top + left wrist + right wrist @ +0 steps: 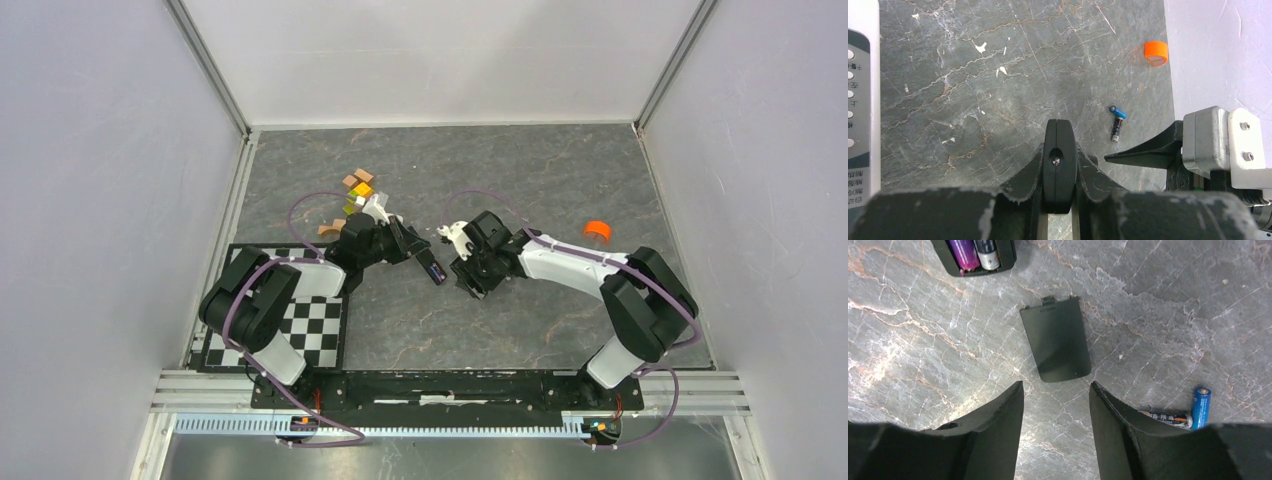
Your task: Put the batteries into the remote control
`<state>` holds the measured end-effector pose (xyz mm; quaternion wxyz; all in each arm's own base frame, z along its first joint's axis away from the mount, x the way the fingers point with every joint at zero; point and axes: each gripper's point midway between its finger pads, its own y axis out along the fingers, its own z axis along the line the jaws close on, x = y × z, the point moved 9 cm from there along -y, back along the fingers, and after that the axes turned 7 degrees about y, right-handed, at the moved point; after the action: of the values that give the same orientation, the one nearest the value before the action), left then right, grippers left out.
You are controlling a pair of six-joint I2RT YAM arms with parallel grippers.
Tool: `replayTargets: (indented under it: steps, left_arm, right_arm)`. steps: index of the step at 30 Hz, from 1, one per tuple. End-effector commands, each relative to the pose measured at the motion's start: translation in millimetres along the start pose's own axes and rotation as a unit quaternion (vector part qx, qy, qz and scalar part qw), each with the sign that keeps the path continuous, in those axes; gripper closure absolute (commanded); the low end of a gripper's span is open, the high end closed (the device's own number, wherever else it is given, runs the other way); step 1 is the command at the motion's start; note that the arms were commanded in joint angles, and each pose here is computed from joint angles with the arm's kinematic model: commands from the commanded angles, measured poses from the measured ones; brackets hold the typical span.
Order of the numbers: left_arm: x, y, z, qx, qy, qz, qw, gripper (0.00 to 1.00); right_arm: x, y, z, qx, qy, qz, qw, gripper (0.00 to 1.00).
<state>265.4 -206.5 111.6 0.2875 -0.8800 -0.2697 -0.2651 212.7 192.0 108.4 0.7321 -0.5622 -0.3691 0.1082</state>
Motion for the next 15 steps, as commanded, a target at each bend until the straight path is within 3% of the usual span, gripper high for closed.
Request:
replayTargets:
  steps: [1, 11, 15]
  left_arm:
    - [7, 4, -4, -0.001, 0.027, -0.022, 0.999, 0.98]
    - [-1, 1, 1, 0.012, 0.011, -0.03, 0.999, 0.97]
    - [-1, -2, 1, 0.015, 0.013, -0.034, 0.999, 0.96]
  right_arm:
    - [19, 2, 0, -0.014, -0.023, 0.0, 1.0, 0.42]
    - [33, 21, 2, -0.012, -0.043, 0.008, 0.999, 0.38]
    - [32, 30, 2, -0.009, -0.041, 0.032, 0.999, 0.44]
